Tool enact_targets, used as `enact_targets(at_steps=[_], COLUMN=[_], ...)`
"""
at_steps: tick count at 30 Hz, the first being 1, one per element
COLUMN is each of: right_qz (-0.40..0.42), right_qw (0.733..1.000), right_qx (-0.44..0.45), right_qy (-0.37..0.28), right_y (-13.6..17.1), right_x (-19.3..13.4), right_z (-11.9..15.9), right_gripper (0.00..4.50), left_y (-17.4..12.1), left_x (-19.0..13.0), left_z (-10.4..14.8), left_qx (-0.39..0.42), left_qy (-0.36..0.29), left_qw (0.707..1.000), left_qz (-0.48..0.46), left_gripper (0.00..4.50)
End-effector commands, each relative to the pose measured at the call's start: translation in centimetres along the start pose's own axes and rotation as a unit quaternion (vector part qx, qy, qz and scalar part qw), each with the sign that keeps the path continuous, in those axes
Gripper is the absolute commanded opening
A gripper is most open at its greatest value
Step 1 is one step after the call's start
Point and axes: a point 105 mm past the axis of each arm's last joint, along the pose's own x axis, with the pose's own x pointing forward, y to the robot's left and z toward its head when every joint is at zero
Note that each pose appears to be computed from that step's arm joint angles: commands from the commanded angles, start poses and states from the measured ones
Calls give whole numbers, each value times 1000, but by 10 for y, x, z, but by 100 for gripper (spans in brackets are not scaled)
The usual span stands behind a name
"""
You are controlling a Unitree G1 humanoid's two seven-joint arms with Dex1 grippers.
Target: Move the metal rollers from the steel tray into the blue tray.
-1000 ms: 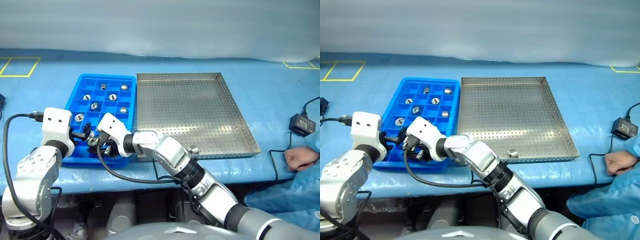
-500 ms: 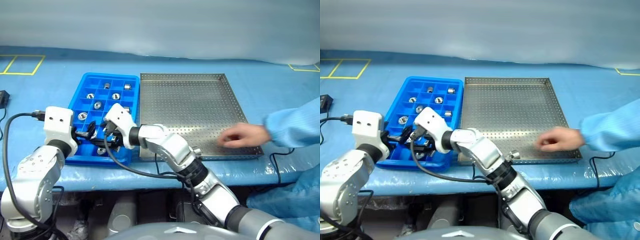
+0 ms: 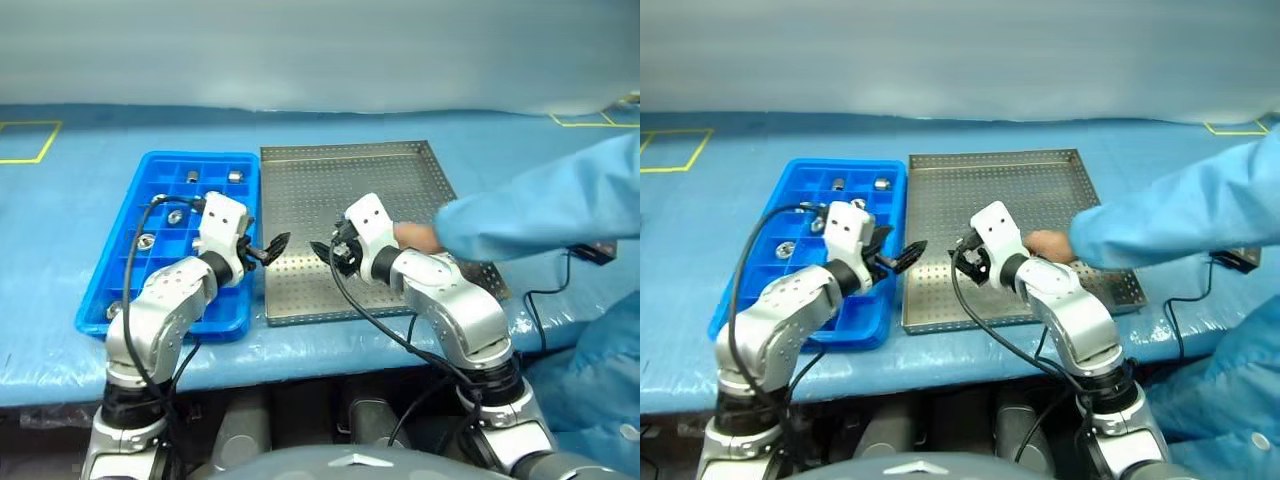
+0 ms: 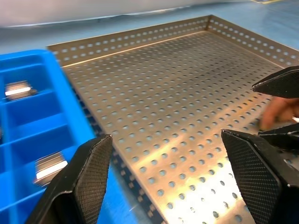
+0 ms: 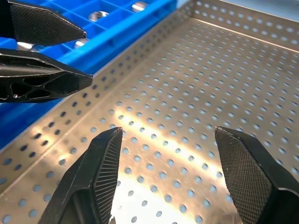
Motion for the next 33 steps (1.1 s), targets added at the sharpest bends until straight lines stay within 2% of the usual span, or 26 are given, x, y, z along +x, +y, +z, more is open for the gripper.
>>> enact_targets(at_steps=[1, 8, 11, 21, 33], right_qz=[-13, -47, -96, -151, -200], right_qw=[1000, 998, 994, 983, 972], right_qx=[3, 33, 40, 96, 122], right_qy=[-26, -14, -22, -27, -8], right_y=[4, -9, -25, -41, -53], right_x=[-9, -5, 4, 28, 29], right_z=[11, -2, -4, -22, -40], right_gripper=[330, 330, 330, 330, 330], left_y=[-2, -5, -6, -10, -9], left_x=[7, 14, 17, 10, 4], left_z=[8, 5, 4, -1, -5], left_qx=[22, 26, 29, 28, 30], left_qy=[-13, -7, -5, 2, 10], left_qw=[1000, 999, 999, 999, 999], left_qz=[-16, -30, -29, -31, -25], left_gripper=[409, 409, 409, 409, 409])
